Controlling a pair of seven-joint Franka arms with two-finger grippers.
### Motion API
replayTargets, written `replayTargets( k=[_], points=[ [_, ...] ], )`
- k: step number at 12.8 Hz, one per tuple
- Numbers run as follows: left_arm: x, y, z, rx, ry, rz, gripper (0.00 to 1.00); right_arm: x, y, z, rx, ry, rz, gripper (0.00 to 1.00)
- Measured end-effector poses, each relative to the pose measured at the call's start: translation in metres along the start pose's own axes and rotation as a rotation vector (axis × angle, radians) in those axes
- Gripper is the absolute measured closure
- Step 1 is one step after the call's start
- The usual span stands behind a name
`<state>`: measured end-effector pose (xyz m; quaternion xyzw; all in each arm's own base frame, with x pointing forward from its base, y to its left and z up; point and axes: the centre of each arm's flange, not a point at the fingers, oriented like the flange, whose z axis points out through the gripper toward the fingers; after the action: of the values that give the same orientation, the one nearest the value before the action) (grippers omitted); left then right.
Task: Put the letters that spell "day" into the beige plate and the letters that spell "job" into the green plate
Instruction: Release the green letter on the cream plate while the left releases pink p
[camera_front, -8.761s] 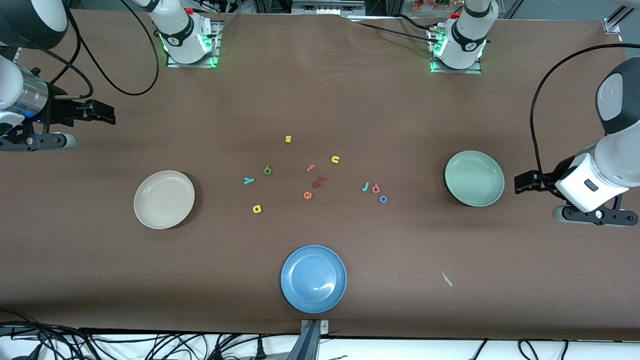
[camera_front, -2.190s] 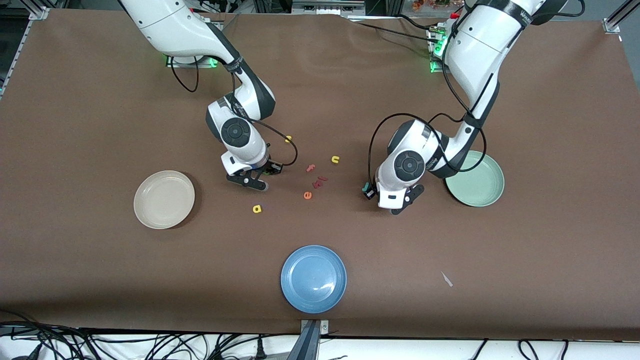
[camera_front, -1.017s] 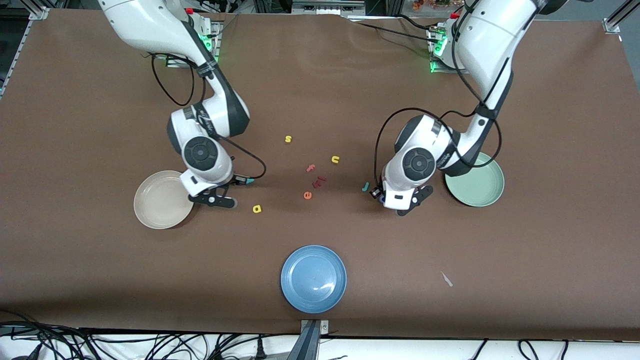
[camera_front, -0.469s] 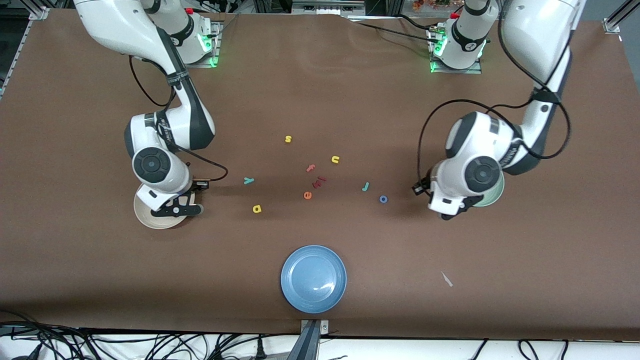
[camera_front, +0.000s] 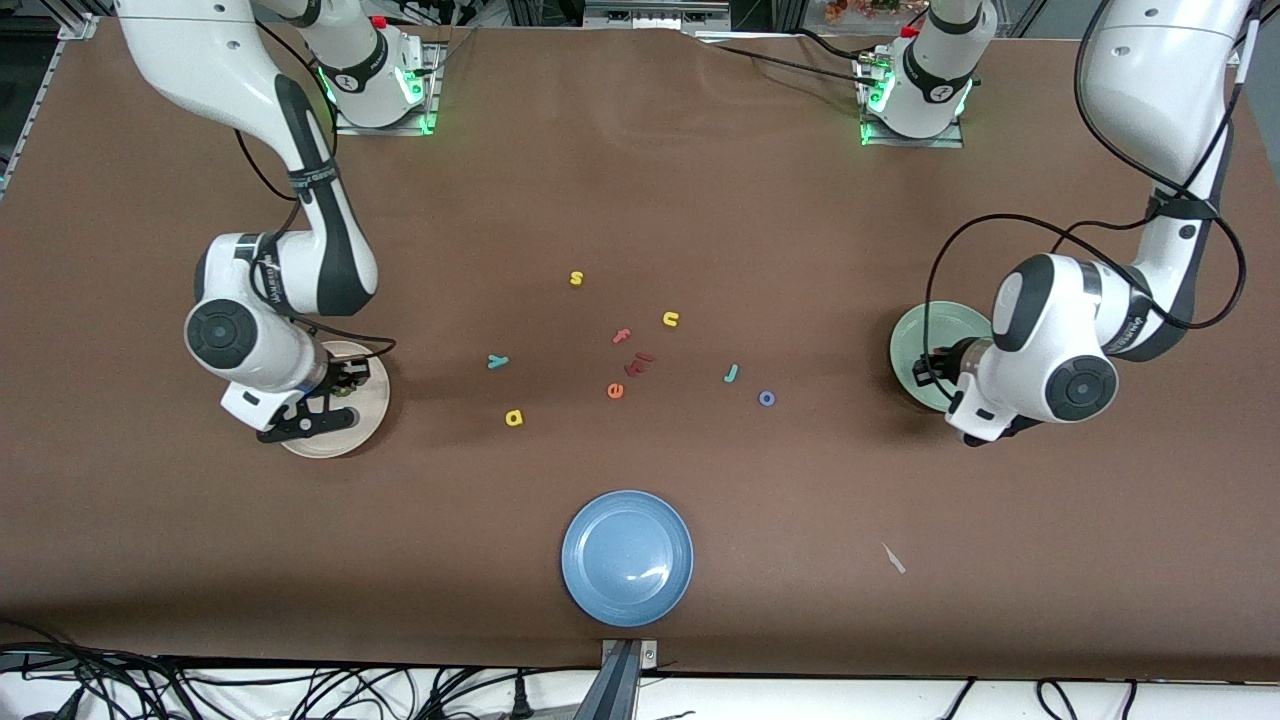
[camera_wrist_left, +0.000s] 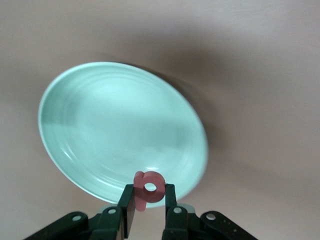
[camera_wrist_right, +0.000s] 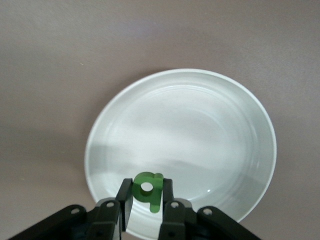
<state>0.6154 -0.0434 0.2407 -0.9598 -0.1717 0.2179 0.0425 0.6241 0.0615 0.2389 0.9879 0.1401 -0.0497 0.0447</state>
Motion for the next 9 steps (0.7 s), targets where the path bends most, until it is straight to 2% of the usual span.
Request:
replayTargets(
  k=[3,4,6,7,9],
  points=[
    [0.020,-0.023,0.034,0.017,-0.042,0.018,0.74,-0.012,0.028,0.015,0.064,0.027,0.004,0.67],
    [0.024,-0.027,0.042,0.030,-0.048,0.021,0.74,-0.013,0.028,0.015,0.097,0.035,0.037,0.60],
    [0.027,-0.028,0.051,0.034,-0.060,0.021,0.74,-0.008,0.014,0.010,0.134,0.038,0.112,0.39],
    [0.026,-0.027,0.051,0.033,-0.060,0.022,0.67,-0.003,-0.001,0.005,0.141,0.037,0.148,0.27],
    [0.026,-0.025,0.047,0.030,-0.053,0.027,0.46,0.006,-0.043,-0.006,0.145,0.037,0.219,0.04]
  ],
)
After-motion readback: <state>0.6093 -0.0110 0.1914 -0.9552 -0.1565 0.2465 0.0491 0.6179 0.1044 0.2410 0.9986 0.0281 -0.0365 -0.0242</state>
